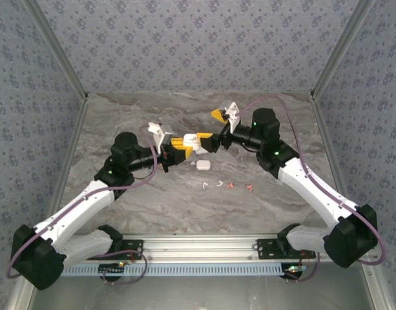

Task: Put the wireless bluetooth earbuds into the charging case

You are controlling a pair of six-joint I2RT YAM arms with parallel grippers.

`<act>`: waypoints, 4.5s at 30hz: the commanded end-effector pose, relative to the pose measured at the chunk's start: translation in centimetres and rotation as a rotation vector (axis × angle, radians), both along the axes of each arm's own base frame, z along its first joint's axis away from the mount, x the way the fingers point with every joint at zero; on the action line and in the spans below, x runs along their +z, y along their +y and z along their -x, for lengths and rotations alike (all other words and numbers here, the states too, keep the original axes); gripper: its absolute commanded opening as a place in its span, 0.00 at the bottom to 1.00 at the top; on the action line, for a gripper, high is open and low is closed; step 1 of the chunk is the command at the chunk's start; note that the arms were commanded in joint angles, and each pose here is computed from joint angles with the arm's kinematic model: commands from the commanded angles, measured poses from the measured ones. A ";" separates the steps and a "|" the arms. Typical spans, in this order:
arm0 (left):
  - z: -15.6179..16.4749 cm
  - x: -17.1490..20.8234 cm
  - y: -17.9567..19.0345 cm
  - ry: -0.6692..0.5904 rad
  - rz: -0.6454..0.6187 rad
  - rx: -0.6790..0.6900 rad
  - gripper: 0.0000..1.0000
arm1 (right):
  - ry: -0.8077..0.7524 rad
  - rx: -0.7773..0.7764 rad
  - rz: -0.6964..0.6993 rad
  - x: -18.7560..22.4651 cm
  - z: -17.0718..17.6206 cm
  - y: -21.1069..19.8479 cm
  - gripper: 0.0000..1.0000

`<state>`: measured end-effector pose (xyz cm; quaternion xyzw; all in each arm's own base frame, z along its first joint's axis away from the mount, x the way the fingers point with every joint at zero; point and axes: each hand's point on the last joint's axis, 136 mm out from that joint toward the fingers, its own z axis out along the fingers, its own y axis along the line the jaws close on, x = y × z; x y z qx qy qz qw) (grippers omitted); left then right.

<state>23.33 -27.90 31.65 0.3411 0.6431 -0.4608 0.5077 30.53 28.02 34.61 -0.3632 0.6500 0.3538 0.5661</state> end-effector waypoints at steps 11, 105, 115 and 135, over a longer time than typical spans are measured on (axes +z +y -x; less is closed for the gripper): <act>1.3 1.2 0.2 -0.081 0.012 -0.027 0.00 | -0.002 -0.074 -0.018 2.1 -0.4 -2.4 1.00; 0.3 -1.5 3.1 -0.076 -0.023 0.177 0.00 | 0.325 -0.100 0.295 -10.7 2.5 0.0 0.15; -0.6 -2.6 2.0 -0.021 -0.025 0.149 0.00 | 0.129 -0.088 0.180 -3.3 3.6 -0.2 0.15; -0.4 -2.4 0.3 -0.009 -0.026 0.075 0.00 | 0.036 -0.011 0.166 -1.4 4.0 3.8 0.16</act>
